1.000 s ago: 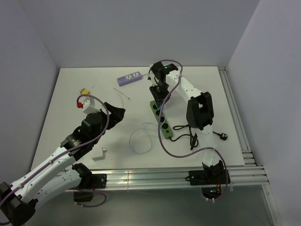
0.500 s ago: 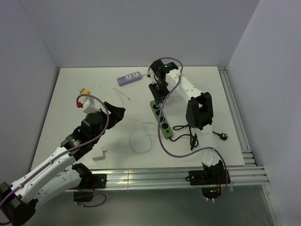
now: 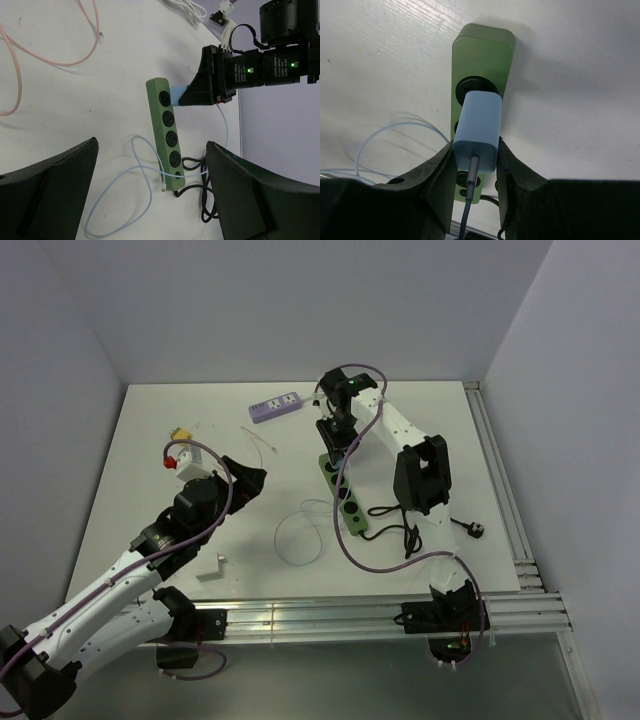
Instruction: Insert the plug
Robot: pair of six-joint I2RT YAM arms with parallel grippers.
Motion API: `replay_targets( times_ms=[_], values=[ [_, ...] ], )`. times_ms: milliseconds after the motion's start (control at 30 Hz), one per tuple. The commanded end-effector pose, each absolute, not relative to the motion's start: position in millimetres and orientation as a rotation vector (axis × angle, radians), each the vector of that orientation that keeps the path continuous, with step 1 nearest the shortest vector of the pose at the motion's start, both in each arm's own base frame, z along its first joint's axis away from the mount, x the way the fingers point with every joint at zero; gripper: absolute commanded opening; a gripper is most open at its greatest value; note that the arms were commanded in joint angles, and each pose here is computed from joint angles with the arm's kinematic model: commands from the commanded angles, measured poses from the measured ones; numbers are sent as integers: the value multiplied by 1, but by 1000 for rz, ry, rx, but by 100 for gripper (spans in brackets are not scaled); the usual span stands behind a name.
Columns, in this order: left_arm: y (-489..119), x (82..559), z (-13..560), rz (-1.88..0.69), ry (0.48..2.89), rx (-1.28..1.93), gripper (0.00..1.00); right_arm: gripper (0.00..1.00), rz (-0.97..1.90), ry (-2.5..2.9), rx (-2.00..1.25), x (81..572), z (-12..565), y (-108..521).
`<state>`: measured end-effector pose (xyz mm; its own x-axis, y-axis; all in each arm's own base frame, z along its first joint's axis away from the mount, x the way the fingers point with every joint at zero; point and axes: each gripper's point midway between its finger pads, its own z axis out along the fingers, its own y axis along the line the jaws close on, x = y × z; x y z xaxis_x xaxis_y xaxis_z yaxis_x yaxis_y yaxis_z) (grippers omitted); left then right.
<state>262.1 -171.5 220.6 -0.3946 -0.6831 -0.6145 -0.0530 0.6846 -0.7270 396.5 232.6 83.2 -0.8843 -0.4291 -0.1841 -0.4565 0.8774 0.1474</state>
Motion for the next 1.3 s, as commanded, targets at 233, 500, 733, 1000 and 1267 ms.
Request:
replay_targets(
  times_ms=[233,500,733,1000,1267],
  values=[
    [-176,263,226,-806,1849,-553,94,0,311,2904,-602,392,92,234],
    [-171,262,226,-785,1849,-560,94,0,288,2931,-596,383,84,228],
    [-172,261,224,-798,1853,-560,94,0,273,2930,-589,383,84,226],
    [-169,261,225,-781,1853,-563,94,0,143,2945,-565,408,49,223],
    [-167,260,219,-781,1857,-568,94,0,20,2986,-515,383,-4,217]
  ],
)
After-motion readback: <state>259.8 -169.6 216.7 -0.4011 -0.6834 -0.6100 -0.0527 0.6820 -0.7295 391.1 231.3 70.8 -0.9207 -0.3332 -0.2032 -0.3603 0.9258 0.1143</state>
